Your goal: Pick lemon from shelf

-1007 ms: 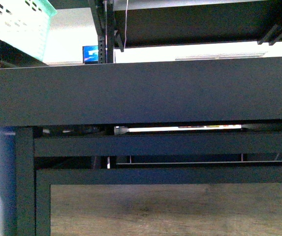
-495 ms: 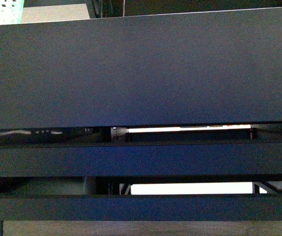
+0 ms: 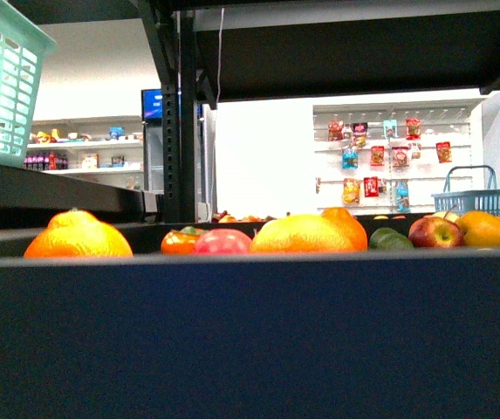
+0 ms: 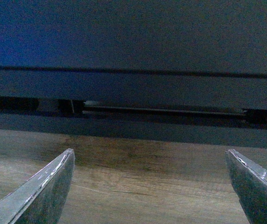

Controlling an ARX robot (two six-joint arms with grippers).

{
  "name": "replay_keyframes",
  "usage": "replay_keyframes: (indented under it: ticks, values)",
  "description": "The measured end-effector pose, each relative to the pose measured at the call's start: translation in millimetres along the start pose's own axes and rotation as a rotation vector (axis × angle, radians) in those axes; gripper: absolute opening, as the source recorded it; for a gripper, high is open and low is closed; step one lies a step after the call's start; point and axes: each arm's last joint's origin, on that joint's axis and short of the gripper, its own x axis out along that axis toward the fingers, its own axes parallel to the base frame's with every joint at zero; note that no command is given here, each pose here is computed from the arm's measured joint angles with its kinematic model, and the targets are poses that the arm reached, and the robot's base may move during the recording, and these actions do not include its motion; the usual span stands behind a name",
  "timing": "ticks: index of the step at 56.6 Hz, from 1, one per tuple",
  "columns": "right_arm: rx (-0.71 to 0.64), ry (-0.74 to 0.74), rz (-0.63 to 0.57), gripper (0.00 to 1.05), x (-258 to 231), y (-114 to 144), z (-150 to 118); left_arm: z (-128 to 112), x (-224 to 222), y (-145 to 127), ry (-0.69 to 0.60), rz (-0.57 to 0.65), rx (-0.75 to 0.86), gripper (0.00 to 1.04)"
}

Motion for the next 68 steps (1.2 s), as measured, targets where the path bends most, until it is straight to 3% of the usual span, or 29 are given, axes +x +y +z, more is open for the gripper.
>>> replay_keyframes:
  ticks: [68]
  values:
    - [0.000, 0.000, 0.000, 0.97, 0.0, 0.0, 0.0, 0.0, 0.0, 0.0, 0.000, 0.000, 0.000, 0.97]
